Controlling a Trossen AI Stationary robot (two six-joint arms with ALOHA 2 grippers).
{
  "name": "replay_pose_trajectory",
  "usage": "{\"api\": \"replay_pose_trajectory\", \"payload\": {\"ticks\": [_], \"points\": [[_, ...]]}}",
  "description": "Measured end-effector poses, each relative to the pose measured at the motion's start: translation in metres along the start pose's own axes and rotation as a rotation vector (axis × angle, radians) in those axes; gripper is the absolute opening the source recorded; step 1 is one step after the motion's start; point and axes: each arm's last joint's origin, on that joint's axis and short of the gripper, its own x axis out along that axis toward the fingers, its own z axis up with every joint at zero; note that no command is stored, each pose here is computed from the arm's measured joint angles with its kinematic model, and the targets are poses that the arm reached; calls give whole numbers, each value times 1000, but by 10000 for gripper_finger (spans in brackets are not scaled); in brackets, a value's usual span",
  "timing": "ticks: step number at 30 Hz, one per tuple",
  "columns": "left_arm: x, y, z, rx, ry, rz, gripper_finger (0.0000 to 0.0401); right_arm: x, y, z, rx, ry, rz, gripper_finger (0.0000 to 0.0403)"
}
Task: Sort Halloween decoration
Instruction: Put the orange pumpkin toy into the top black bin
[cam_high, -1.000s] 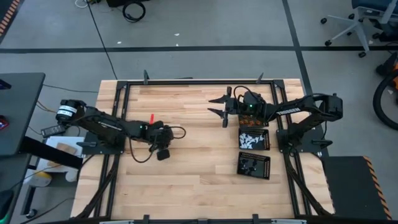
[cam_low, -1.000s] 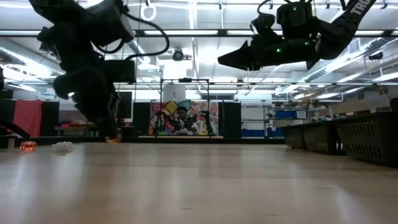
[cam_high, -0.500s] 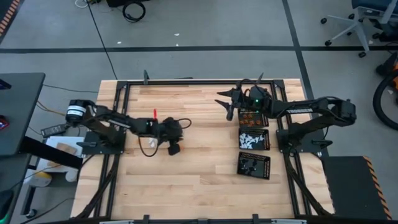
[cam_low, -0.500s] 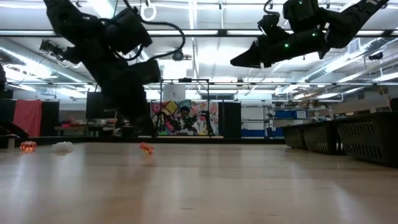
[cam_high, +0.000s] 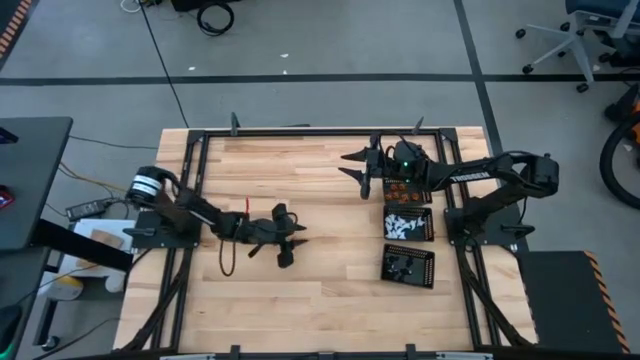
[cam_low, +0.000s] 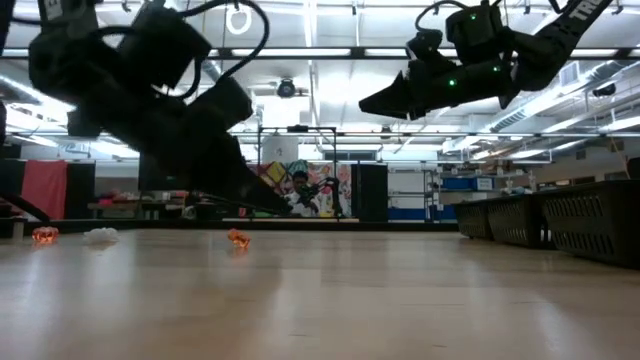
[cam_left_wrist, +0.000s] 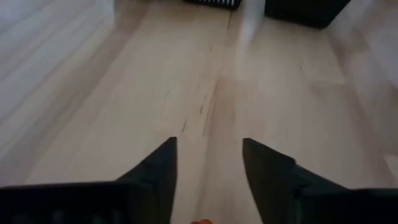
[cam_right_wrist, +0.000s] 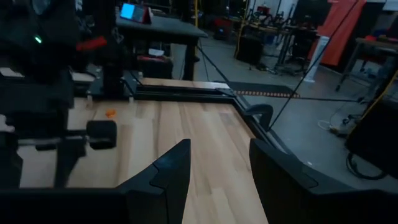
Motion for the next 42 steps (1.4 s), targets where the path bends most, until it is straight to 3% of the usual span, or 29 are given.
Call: {"api": "replay_pose_trajectory", "payload": {"ticks": [6, 13, 19, 29, 42], "points": [[12, 5, -30, 32, -24, 4, 231, 0, 2, 2, 0, -21, 16, 169], [28, 5, -50, -2, -83, 16, 239, 0, 2, 2, -1, -23, 29, 169], [29, 3, -56, -39, -78, 24, 184, 0, 2, 2, -10, -23, 32, 169], [28, 6, -59, -17, -69, 57, 12, 0, 3, 3, -40, -35, 48, 169], [25, 11, -47, -38, -83, 2, 5, 0, 3, 4, -45, -43, 47, 169]]}}
